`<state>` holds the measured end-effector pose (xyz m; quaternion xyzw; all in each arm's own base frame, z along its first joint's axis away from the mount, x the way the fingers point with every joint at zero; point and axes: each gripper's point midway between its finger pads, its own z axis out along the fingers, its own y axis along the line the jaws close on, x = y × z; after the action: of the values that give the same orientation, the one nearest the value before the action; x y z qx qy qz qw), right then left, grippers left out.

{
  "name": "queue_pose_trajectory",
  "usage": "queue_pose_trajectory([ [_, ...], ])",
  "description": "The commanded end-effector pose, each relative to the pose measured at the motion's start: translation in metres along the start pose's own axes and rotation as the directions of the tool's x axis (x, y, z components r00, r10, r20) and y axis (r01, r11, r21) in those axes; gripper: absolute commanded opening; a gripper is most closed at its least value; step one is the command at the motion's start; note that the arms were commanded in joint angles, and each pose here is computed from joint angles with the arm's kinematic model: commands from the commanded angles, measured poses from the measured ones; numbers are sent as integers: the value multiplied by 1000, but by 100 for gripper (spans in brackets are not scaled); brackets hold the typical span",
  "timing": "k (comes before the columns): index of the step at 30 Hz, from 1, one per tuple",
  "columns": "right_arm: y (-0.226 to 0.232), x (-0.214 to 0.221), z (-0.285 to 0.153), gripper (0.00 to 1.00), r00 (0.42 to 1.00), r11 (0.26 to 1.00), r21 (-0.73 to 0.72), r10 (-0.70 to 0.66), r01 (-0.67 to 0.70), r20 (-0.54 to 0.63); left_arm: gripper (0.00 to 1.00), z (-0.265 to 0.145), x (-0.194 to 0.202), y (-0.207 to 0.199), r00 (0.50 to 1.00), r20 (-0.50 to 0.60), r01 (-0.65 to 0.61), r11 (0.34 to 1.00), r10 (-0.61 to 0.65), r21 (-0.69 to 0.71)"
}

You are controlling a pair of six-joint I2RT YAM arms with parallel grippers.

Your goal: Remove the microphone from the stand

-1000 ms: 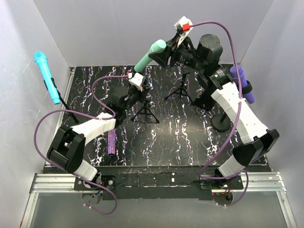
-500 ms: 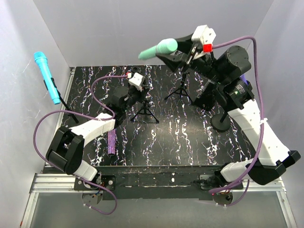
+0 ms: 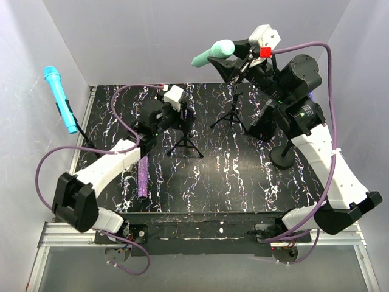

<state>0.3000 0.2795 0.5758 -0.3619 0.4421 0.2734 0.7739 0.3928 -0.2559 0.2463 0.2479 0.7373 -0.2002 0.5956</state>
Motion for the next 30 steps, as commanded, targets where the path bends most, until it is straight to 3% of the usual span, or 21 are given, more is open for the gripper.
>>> queue_pose_trajectory([
  [1, -21, -25, -18, 1, 998, 996, 83, -38, 35, 41, 98, -55, -44, 3, 998, -5, -69, 997, 69, -25],
  [6, -26, -4, -39, 1, 999, 995, 90, 41, -38, -30, 98, -116, -54, -23, 985, -52, -156, 980, 164, 125],
  [11, 6, 15, -64, 1, 984, 989, -36, 141, -146, -112, 98, -156, -105, -65, 974, 61, -224, 913, 216, 340],
  [15, 30, 20, -76, 1, 976, 974, -121, 175, -190, -127, 98, -143, -126, -86, 925, 138, -376, 794, 354, 479],
  [18, 38, 25, -77, 1, 978, 968, -161, 177, -194, -111, 98, -127, -149, -101, 893, 235, -448, 718, 383, 533],
  [20, 41, 32, -74, 1, 968, 956, -174, 214, -235, -129, 97, -111, -161, -109, 915, 238, -404, 726, 326, 557],
  [23, 43, 19, -67, 1, 973, 948, -219, 223, -232, -64, 94, -93, -182, -122, 935, 268, -348, 740, 231, 575],
  [30, 44, 15, -60, 1, 973, 943, -243, 226, -229, -42, 70, -72, -199, -156, 925, 327, -359, 723, 193, 590],
])
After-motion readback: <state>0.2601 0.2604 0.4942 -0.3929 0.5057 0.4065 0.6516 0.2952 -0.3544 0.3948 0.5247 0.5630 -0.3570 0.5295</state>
